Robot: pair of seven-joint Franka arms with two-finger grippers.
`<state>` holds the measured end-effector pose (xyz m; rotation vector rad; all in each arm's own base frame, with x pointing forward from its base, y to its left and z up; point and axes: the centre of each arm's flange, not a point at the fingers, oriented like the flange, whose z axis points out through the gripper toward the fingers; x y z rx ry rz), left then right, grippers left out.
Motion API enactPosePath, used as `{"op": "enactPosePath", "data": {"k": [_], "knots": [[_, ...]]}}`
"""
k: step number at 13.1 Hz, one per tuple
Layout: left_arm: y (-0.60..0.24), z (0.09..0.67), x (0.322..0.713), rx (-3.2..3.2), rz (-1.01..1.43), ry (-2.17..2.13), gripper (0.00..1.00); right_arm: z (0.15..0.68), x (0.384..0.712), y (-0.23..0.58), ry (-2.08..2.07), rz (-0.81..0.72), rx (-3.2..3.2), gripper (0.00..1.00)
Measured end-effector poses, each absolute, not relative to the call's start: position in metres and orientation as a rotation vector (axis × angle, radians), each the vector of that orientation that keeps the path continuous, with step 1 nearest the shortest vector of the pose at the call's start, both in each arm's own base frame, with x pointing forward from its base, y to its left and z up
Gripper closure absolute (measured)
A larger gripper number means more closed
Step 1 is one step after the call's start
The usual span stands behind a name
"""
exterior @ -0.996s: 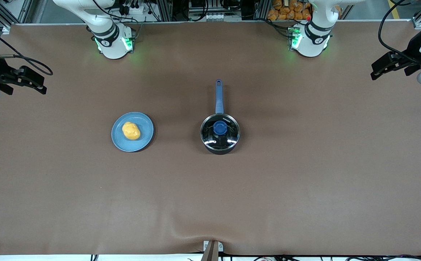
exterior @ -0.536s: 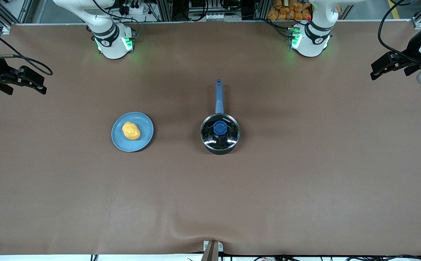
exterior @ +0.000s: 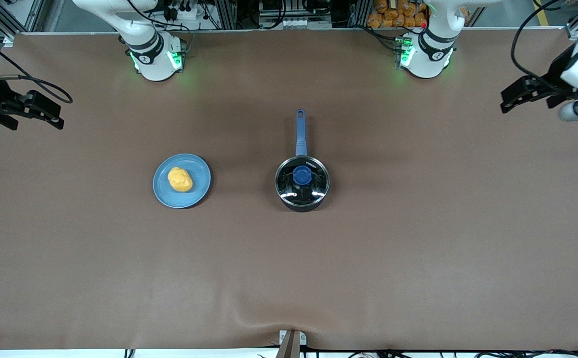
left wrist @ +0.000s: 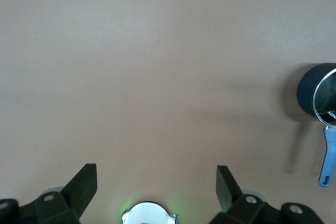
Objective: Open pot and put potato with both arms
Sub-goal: 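Reach the left gripper to the blue knob of the glass lid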
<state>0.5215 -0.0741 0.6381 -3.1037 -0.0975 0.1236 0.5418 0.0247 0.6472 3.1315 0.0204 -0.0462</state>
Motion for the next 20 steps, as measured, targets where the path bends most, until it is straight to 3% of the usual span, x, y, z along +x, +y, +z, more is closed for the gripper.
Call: {"op": "enactPosePath", "data": {"k": [5,13,16,20], "knots": [[-0.227,0.547,0.551,-3.129,0.138,-0.073,0.00,0.647,0.542,0.024,0.019,-0.045,3.132,0.00],[-0.464,0.407,0.523,-3.225,0.140,0.006,0.00,0.647,0.542,0.024,0.019,-0.046,3.132,0.00],[-0.500,0.361,0.509,-3.201,0.151,-0.011,0.00,0.647,0.542,0.024,0.018,-0.046,3.132,0.00],[-0.495,0.323,0.522,-3.158,0.109,0.003,0.00,0.647,0.542,0.024,0.018,-0.046,3.132,0.00]]}}
